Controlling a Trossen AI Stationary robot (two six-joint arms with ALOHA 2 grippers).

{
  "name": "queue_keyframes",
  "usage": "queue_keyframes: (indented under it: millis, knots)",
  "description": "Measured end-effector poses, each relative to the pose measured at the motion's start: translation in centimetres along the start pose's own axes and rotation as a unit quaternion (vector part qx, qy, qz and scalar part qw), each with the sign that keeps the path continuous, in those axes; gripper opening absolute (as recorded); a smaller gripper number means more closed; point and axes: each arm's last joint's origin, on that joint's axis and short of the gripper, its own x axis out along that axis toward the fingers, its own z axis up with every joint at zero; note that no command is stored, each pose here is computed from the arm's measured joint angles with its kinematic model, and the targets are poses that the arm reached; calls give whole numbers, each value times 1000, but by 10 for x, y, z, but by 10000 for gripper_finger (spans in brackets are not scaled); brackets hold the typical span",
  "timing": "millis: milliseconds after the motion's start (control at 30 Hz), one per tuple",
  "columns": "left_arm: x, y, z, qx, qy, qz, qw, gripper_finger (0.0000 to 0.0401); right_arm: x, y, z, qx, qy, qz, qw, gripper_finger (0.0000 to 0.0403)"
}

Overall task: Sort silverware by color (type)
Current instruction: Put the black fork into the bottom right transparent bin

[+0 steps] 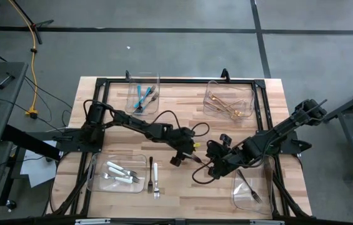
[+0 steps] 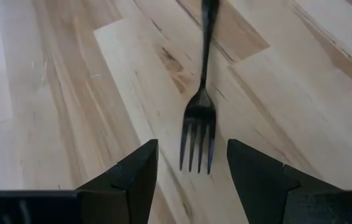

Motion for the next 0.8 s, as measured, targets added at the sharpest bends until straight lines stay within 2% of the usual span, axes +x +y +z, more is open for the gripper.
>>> queue_keyframes:
  millis: [167, 367, 800]
  knots:
    - [4, 0, -2, -5, -1, -1, 1000, 186, 0, 0, 0, 0, 0, 0, 1000, 0]
    - [19, -2, -16, -18, 20, -9, 1000, 186, 0, 0, 0, 1, -1, 1, 1000, 0]
    - [26, -1, -18, -20, 7, -6, 1000, 181, 0, 0, 0, 1, -1, 1, 1000, 0]
